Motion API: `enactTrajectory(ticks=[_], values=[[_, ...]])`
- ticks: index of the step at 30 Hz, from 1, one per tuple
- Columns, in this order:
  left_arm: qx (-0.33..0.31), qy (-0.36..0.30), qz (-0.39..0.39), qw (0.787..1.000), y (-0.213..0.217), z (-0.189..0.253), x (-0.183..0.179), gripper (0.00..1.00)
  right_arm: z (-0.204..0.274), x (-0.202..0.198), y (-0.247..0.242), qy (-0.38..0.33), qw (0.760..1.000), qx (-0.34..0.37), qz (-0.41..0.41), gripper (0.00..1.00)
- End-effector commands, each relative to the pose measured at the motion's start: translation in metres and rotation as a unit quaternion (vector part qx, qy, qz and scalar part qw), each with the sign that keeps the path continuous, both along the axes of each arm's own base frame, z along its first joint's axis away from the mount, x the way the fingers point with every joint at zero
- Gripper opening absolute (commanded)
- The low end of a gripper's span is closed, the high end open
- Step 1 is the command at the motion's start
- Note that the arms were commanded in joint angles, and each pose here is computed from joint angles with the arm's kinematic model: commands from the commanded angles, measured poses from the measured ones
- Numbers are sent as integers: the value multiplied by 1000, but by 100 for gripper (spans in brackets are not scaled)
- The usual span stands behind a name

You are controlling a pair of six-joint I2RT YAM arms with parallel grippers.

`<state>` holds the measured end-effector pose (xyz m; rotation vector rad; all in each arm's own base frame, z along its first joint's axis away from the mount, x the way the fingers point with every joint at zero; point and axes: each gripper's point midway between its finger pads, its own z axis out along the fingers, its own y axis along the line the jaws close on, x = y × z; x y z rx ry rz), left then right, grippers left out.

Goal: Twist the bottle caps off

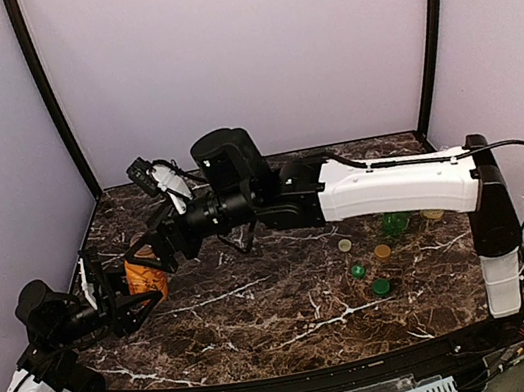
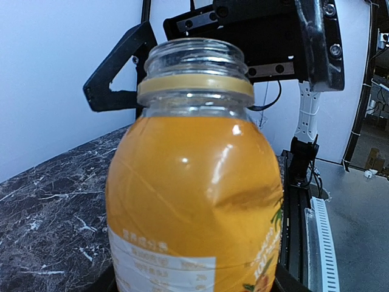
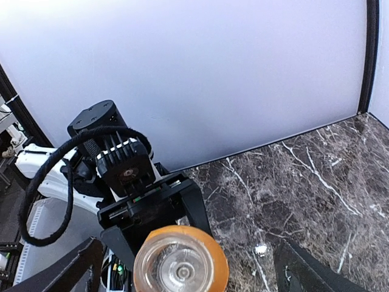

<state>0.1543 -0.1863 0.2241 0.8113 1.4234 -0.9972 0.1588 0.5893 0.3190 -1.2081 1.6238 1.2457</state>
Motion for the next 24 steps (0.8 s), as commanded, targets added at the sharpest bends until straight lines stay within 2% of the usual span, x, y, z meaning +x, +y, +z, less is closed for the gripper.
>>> enactTrajectory(ticks=[1, 4, 10, 18, 22, 24], values=[[-5, -10, -1, 1000, 1, 2, -1, 1, 41, -5, 18, -5, 995, 95, 20, 92], [-5, -11, 0, 1000, 1, 2, 0, 1, 33, -1, 23, 3, 996, 92, 13, 76], [-5, -12, 5, 1000, 2, 3, 1, 1, 19, -4, 26, 21, 997, 74, 22, 53], [-5, -12, 11, 1000, 3, 3, 2, 1, 1, -5, 23, 42, 998, 47, 16, 60], [-5, -12, 10, 1000, 3, 3, 2, 1, 3, -5, 23, 41, 998, 48, 18, 52], [-6, -12, 11, 1000, 3, 3, 2, 1, 2, -4, 23, 41, 998, 45, 15, 55]])
